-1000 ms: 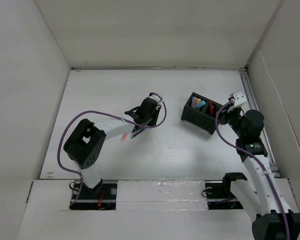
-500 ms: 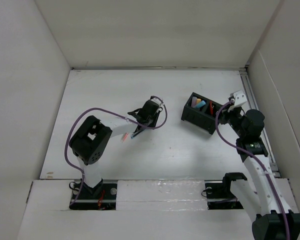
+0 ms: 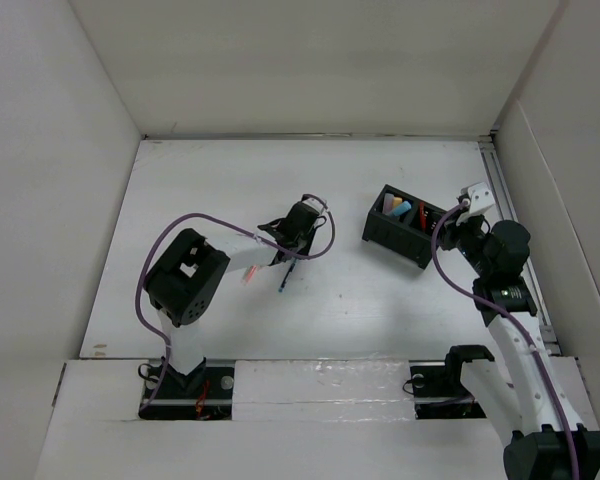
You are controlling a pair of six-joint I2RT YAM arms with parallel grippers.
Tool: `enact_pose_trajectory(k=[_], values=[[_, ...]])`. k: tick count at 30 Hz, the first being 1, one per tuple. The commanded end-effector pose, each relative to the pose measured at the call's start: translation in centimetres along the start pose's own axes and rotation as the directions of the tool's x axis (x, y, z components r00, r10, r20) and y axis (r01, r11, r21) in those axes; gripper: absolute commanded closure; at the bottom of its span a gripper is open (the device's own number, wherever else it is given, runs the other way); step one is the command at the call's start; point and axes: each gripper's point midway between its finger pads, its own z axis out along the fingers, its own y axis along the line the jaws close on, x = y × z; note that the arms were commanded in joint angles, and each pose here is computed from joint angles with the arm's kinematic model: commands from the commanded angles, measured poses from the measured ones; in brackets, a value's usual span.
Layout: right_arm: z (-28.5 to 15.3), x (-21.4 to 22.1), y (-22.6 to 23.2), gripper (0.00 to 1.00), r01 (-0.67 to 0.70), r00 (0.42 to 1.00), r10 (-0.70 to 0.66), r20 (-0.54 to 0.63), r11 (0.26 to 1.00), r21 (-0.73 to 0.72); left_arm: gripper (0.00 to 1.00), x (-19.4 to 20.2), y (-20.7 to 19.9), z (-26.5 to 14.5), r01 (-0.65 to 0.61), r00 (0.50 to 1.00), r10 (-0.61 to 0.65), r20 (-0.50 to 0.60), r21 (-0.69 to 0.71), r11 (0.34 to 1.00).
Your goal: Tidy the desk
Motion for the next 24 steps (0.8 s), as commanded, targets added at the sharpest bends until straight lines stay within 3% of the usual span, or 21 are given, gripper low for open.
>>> enact_pose_trajectory(k=[1,3,6,12,18,24], values=[[-0.2,-2.5,0.0,0.98,0.030,0.998,-0.030,0.059,1.000,0.004,0.95,-0.4,-0.3,-0.4,0.018,1.000,-0.018,0.016,0.021,1.000],[-0.2,-2.6,-0.1,0.98,0.028,0.998,-0.028,0.057,1.000,0.005,1.00,-0.8,-0.4,-0.7,0.022,0.999,-0.023,0.025,0.028,0.999],[-0.2,-2.6,-0.1,0.97,0.028,0.998,-0.028,0.057,1.000,0.008,1.00,-2.0,-1.1,-1.7,0.038,0.998,-0.040,0.042,0.063,0.997],[-0.5,-1.8,-0.3,0.89,0.018,1.000,-0.018,0.018,1.000,0.024,1.00,-8.5,-3.7,-6.6,0.103,0.977,-0.140,0.164,0.216,0.971],[-1.2,-0.8,-0.6,0.78,-0.003,0.997,0.007,-0.080,0.999,0.043,1.00,-18.2,-7.7,-14.9,0.094,0.904,-0.256,0.343,0.425,0.900],[-2.1,-1.8,1.8,0.81,0.003,0.999,-0.006,-0.047,0.998,-0.068,1.00,-26.4,-12.2,-22.6,0.005,0.780,-0.377,0.499,0.598,0.802]])
